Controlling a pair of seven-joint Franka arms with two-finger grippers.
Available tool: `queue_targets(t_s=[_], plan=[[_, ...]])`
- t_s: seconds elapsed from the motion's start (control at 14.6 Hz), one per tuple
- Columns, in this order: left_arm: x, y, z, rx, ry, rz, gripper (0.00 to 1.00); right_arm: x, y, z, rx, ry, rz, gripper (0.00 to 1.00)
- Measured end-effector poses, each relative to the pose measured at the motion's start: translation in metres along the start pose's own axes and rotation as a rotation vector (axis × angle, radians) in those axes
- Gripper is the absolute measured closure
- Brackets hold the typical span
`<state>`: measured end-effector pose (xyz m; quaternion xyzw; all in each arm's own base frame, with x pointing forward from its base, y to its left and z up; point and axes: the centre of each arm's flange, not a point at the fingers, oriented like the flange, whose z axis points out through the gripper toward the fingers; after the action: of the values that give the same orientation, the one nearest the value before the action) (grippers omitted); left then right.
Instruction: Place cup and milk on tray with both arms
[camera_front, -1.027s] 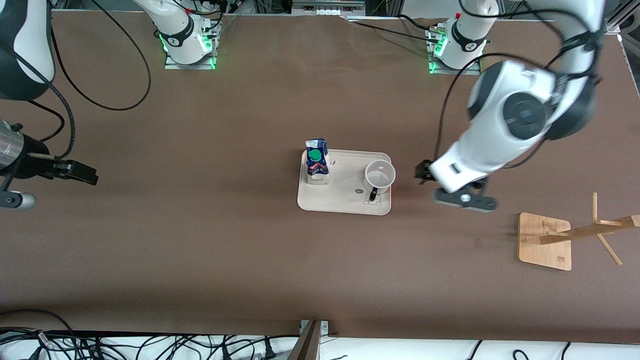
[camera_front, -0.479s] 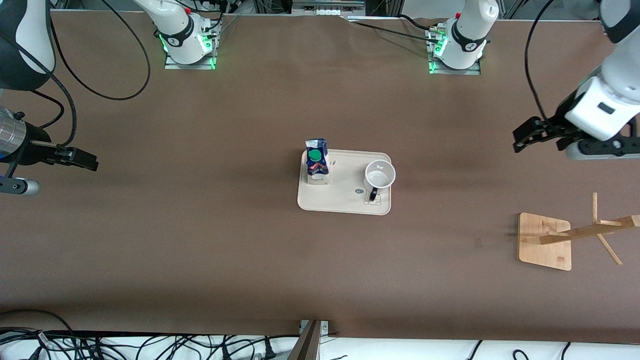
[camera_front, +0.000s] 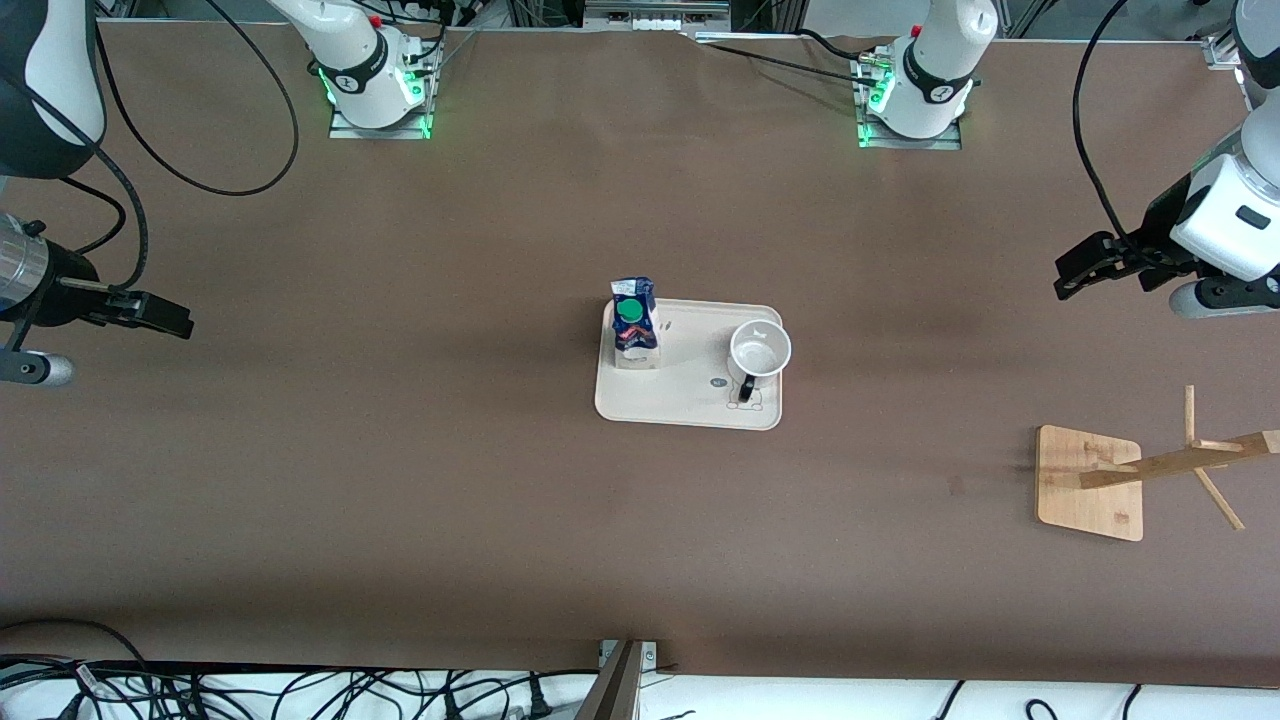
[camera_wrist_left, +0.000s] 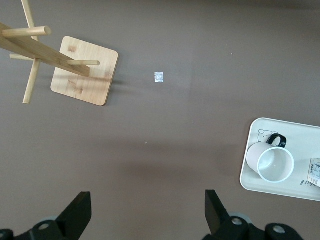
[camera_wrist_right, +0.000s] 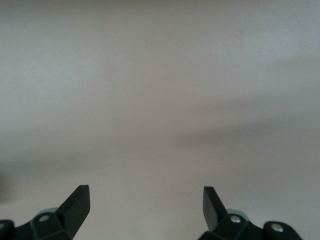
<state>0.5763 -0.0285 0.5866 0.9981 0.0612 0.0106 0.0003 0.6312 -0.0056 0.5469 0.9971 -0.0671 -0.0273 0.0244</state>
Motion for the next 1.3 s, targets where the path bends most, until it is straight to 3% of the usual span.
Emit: queue_targets(t_s=[0.14, 0.34, 0.68, 0.96, 1.3], plan=[[0.000, 0.000, 0.000, 0.000, 0.000, 0.000, 0.00, -0.004, -0.001, -0.001, 0.005, 0.022, -0.015, 0.00], [0.002, -0.001, -0.001, -0.002, 0.013, -0.002, 0.00, -0.010, -0.014, -0.005, -0.036, 0.049, -0.094, 0.00], [0.004, -0.007, -0.006, -0.004, 0.028, -0.014, 0.00, -0.017, -0.037, -0.008, -0.037, 0.054, -0.190, 0.00], [0.008, -0.015, -0.015, -0.006, 0.049, -0.029, 0.00, -0.025, -0.070, -0.008, 0.093, 0.034, -0.181, 0.00], [0.014, -0.001, -0.002, -0.001, 0.029, -0.009, 0.00, -0.027, -0.065, -0.005, 0.098, 0.022, -0.131, 0.00]])
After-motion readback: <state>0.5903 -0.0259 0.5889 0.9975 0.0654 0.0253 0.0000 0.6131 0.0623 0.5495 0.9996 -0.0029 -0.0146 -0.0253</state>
